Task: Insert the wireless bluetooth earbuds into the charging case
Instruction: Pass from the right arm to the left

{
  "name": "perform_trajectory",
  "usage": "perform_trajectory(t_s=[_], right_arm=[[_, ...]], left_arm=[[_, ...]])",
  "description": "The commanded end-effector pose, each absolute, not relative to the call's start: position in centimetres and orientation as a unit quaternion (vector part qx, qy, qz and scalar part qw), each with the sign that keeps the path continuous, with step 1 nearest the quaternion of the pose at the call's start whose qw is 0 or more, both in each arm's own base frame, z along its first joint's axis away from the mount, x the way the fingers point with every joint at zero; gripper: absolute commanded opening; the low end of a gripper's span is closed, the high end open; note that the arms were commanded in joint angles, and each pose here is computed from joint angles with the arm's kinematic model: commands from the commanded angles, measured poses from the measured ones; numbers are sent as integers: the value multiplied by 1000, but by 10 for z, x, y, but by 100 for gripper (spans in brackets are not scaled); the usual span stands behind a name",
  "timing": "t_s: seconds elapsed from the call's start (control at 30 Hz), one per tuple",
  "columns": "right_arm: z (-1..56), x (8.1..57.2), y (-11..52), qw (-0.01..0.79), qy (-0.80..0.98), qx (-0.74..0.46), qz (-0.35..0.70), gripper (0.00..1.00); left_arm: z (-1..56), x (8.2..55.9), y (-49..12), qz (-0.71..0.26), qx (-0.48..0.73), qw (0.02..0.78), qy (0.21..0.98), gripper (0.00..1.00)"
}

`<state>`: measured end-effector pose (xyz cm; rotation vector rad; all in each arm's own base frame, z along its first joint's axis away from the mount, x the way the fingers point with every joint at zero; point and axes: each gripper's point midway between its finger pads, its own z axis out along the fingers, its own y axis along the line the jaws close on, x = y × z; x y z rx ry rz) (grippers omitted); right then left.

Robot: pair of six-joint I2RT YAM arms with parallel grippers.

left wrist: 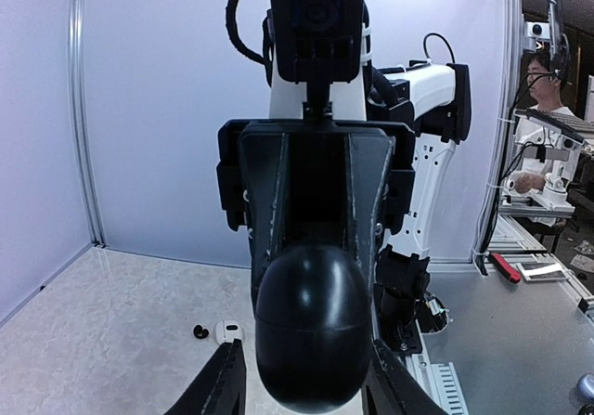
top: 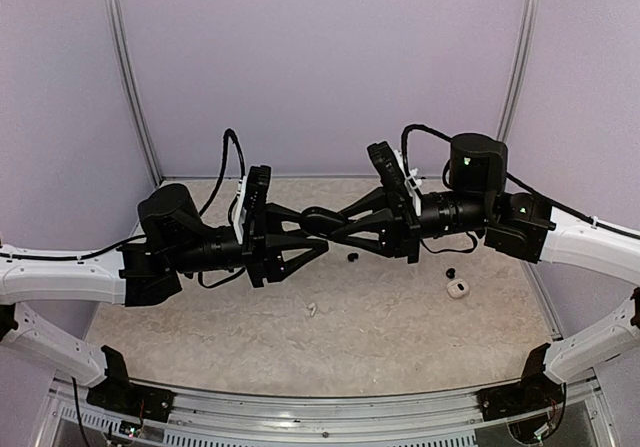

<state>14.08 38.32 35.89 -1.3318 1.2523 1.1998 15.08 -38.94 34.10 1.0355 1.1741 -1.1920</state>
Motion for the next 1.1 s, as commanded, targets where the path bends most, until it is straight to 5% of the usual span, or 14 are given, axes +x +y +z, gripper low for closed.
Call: perform_trajectory(t_s=[0.0,1.07], right_arm=[[351,138,385,453,510,-549,484,14],[348,142,383,457,518,-548,472,14]], left_arm=[[367,148,-387,-513,429,573,475,43],[367,144,-389,-517,438,563,474,36]])
